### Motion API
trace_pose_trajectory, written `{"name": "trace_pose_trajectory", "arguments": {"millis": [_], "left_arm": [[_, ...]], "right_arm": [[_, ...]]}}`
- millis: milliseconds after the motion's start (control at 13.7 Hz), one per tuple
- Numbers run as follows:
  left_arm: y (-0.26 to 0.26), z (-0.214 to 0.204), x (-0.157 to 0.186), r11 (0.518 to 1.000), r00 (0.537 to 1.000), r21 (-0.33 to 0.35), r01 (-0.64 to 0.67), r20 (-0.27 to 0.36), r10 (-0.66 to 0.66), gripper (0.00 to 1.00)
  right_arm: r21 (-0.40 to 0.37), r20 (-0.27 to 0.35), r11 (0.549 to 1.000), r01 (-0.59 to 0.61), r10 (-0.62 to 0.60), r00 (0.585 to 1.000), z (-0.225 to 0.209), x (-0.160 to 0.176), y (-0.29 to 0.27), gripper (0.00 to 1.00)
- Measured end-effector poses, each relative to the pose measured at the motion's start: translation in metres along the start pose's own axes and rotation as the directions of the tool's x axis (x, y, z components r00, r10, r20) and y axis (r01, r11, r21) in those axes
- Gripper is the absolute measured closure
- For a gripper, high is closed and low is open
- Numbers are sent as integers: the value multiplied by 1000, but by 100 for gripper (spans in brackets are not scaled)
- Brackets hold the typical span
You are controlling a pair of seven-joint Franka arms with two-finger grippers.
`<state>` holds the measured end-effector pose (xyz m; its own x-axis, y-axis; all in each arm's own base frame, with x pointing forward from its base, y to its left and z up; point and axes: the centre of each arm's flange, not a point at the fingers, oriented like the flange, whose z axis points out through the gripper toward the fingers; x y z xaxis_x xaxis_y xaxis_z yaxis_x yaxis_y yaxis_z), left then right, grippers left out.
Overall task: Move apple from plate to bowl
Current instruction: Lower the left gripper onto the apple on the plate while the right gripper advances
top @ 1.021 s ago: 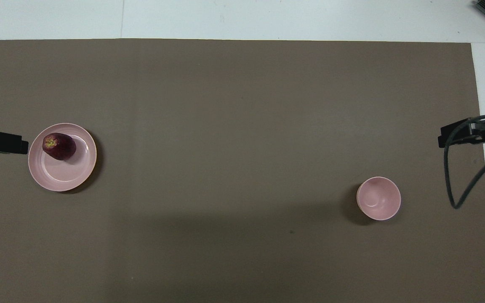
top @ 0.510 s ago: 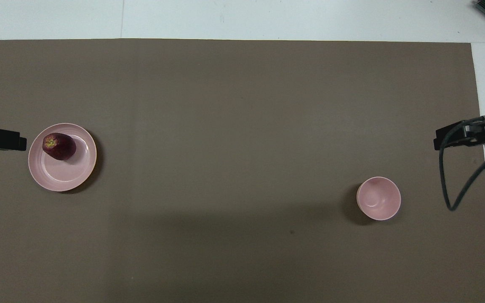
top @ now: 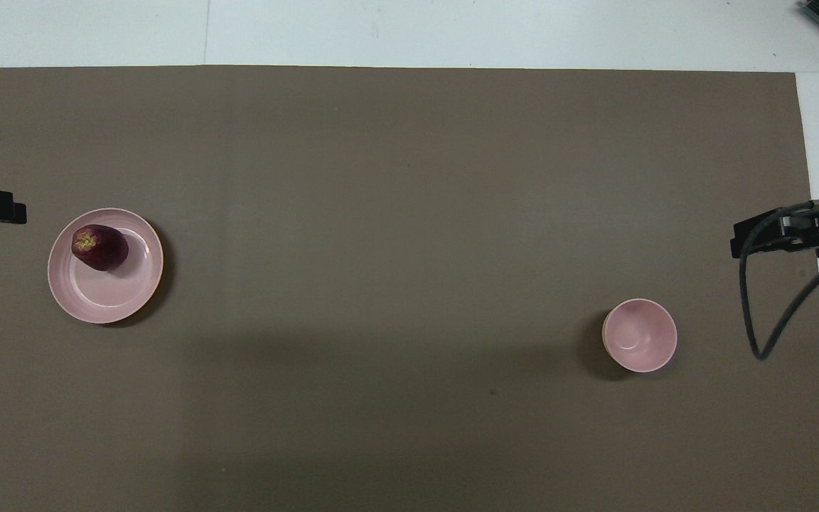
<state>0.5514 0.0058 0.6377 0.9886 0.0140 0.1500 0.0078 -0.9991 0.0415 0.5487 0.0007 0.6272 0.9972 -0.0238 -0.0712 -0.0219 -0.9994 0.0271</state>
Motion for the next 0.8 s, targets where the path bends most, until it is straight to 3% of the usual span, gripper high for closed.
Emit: {"name": "trace_pose_trajectory", "arguments": {"millis": [438,802], "left_arm": [[-31,86,34,999,999,0,49,-5,-49,0],[-54,191,30,996,995,2,86,43,-86,0]], "right_arm": [[1,8,1000,0,0,1000,3,-6,0,0],[1,14,1000,1,-1,1000,6,-7,0,0]]}}
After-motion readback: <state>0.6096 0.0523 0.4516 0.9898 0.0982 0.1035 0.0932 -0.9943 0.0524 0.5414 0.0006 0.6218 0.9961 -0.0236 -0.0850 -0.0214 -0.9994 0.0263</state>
